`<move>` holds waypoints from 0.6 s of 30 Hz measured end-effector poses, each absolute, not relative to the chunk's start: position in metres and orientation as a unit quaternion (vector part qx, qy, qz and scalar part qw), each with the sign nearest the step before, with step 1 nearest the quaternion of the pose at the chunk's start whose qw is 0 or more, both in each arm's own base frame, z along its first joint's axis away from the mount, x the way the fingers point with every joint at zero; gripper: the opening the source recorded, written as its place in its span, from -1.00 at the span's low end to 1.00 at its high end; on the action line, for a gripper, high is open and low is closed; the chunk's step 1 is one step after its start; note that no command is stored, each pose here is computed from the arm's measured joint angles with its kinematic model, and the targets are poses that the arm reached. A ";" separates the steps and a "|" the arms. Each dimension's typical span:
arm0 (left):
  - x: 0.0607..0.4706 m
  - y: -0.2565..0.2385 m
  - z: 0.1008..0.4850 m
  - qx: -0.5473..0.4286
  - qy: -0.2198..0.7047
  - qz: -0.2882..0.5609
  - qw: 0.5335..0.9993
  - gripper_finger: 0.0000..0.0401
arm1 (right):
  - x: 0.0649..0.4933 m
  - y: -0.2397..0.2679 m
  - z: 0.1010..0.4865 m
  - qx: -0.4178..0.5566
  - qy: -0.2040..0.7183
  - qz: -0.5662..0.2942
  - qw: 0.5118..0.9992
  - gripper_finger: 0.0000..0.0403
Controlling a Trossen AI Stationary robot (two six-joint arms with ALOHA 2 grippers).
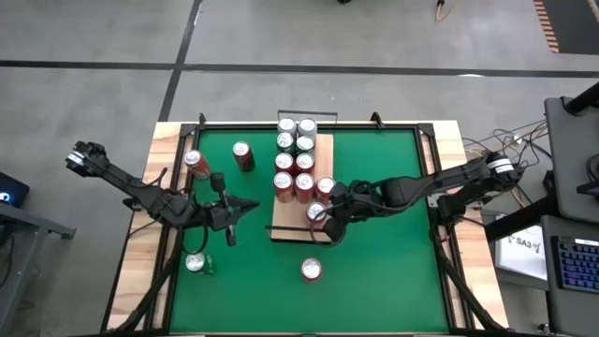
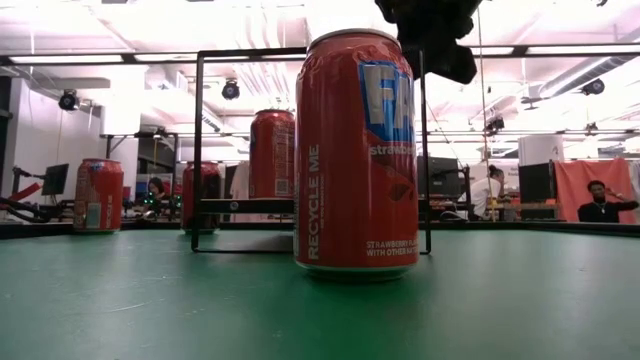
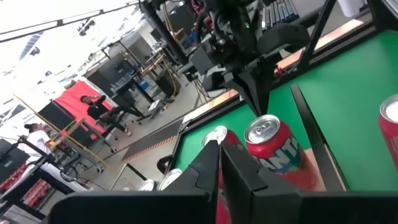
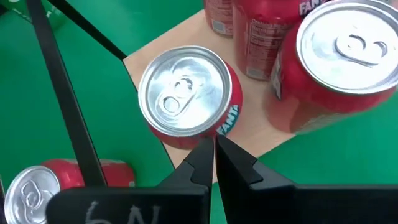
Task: Place canned beverage on shelf
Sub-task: Put the orange soda can on the shelf and aligned with the other orange soda can
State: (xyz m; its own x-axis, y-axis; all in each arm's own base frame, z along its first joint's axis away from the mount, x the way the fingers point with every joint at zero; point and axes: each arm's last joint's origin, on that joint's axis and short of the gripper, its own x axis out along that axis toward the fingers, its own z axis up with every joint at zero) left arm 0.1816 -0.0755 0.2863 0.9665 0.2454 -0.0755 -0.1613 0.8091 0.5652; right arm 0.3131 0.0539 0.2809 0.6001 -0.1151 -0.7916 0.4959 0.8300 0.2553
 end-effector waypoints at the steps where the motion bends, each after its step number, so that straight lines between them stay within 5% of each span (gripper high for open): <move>1: 0.181 -0.075 0.286 0.290 0.075 0.107 0.948 -1.00 | 0.313 0.054 0.280 0.234 0.413 -0.180 0.862 -0.96; 18: 0.171 -0.069 0.282 0.287 0.075 0.108 0.949 -1.00 | 0.337 0.055 0.264 0.241 0.425 -0.218 0.845 -0.96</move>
